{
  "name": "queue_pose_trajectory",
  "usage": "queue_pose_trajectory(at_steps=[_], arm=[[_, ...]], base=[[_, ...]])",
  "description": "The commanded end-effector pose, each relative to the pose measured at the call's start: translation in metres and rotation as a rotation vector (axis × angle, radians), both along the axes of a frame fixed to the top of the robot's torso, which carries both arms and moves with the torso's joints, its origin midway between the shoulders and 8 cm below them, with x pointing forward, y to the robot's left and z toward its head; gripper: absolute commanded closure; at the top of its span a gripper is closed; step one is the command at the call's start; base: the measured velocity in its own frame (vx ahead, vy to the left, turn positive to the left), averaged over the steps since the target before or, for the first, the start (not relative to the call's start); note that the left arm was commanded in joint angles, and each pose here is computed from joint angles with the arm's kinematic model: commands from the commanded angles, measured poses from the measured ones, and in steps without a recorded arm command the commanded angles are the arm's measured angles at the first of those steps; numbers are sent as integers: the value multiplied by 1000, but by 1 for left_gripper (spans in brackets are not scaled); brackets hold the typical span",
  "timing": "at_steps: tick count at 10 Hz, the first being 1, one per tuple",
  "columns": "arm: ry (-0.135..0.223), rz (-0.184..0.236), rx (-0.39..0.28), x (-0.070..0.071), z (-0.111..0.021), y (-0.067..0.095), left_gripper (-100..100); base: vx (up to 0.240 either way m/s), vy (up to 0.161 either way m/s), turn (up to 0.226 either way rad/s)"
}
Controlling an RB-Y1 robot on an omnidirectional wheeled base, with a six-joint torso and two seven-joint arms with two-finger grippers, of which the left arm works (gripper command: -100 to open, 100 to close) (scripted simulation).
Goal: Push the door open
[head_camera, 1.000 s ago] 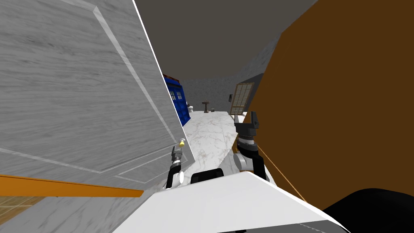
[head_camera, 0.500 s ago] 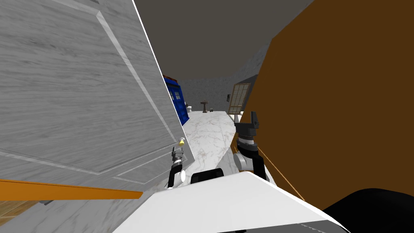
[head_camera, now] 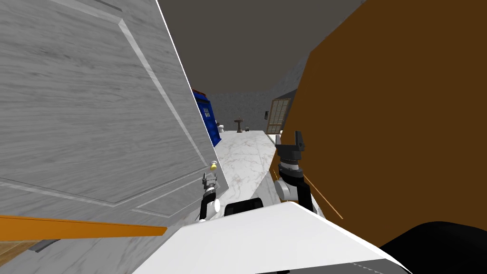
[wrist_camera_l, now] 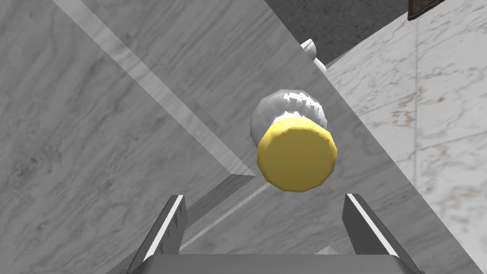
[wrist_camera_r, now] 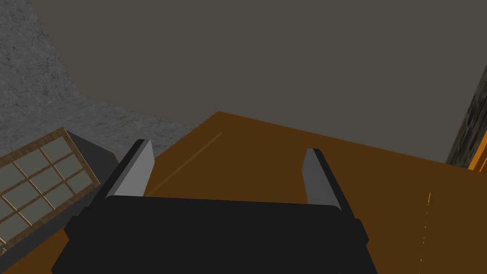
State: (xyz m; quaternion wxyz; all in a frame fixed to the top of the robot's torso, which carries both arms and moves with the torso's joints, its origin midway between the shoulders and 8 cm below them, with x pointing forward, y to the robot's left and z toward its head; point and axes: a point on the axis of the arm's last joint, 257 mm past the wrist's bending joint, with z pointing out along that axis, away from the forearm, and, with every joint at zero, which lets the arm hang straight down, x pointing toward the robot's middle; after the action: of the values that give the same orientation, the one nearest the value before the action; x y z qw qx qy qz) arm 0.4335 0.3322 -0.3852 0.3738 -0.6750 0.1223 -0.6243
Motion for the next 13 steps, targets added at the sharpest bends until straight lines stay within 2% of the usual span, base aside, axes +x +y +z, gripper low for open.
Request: queue_pose_trajectory(at_steps=[1, 2, 3, 4, 6, 7, 9, 10, 12, 13], arm=[[-23, 12, -76, 0, -1, -3, -100], [-30, 11, -93, 0, -1, -3, -100], [-47, 18, -145, 0, -1, -5, -100], [-49, 18, -150, 0, -1, -5, -100], [-81, 33, -249, -1, -2, -10, -100], [-86, 32, -262, -1, -2, -10, -100], [-118, 47, -357, -1, -3, -14, -100], [-124, 46, -370, -1, -3, -14, -100], [-156, 58, -460, -1, -4, -19, -100], [-160, 58, -470, -1, -4, -19, -100]], base=[[-72, 18, -127], [-60, 16, -47], [-55, 24, -67], [-46, 20, -33], [-63, 19, -85], [-58, 11, -43], [-56, 8, -74], [-48, 14, -32], [-52, 7, -75], [-46, 9, -30]])
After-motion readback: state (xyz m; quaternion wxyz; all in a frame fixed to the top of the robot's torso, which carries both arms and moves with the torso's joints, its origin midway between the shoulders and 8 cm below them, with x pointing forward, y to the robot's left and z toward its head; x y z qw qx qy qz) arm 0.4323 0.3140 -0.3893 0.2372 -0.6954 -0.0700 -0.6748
